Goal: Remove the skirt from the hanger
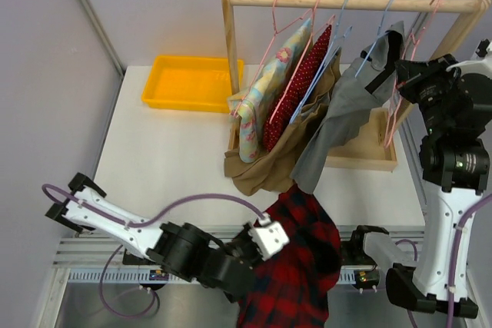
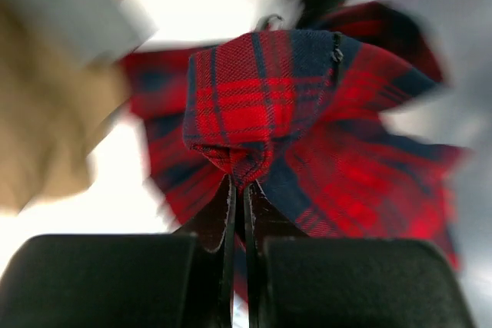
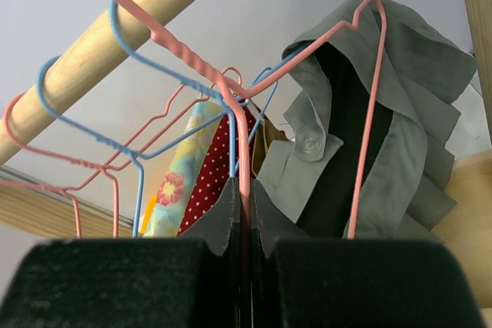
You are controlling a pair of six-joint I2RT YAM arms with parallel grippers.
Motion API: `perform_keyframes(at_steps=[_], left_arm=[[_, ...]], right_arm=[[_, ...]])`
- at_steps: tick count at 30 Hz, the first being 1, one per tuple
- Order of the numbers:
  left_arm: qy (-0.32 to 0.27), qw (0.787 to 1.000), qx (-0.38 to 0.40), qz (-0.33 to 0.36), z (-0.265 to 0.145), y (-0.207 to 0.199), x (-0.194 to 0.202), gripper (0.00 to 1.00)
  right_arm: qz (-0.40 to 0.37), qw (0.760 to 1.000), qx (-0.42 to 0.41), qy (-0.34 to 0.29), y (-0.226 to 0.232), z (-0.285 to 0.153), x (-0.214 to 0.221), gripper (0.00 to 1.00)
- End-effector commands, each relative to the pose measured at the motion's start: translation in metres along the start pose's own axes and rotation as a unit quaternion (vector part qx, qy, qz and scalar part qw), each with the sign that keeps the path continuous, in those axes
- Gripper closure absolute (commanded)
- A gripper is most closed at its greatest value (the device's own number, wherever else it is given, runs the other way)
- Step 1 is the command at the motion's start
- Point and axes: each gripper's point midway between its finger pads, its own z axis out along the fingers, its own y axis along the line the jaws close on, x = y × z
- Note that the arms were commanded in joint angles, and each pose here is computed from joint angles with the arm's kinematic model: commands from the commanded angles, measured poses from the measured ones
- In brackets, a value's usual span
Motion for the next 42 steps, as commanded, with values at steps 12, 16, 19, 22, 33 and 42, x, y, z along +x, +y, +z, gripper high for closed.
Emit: perform_keyframes(at_steps=[12, 16, 19, 22, 33, 42], left_arm=[[-0.052, 0.939, -0.28, -0.191, -0.124, 0.211, 0.017, 1.0], [-0.07, 0.928, -0.303, -0.203, -0.147, 0.241, 0.002, 1.0], [-0.067, 0.928, -0.326, -0.171, -0.157, 0.258, -0.009, 1.0], [-0.058, 0.916, -0.368, -0.151, -0.166, 0.278, -0.017, 1.0], [-0.075, 0.855, -0.496, -0.13, -0.203, 0.37, -0.091, 1.0], [-0.132, 0.77, -0.602, -0.162, -0.256, 0.498, -0.169, 1.0]], right_arm=[[-0.026, 0.995, 0.074, -0.06, -0.026, 0.069, -0.03, 1.0], [-0.029, 0.994, 0.089, -0.058, -0.035, 0.057, -0.024, 1.0], [-0.032, 0.993, 0.094, -0.064, -0.037, 0.044, -0.024, 1.0], [-0.042, 0.991, 0.113, -0.067, -0.042, 0.033, -0.028, 1.0], [-0.057, 0.986, 0.137, -0.08, -0.052, -0.007, -0.031, 0.01], [-0.045, 0.989, 0.129, -0.057, -0.055, -0.025, -0.011, 0.01]])
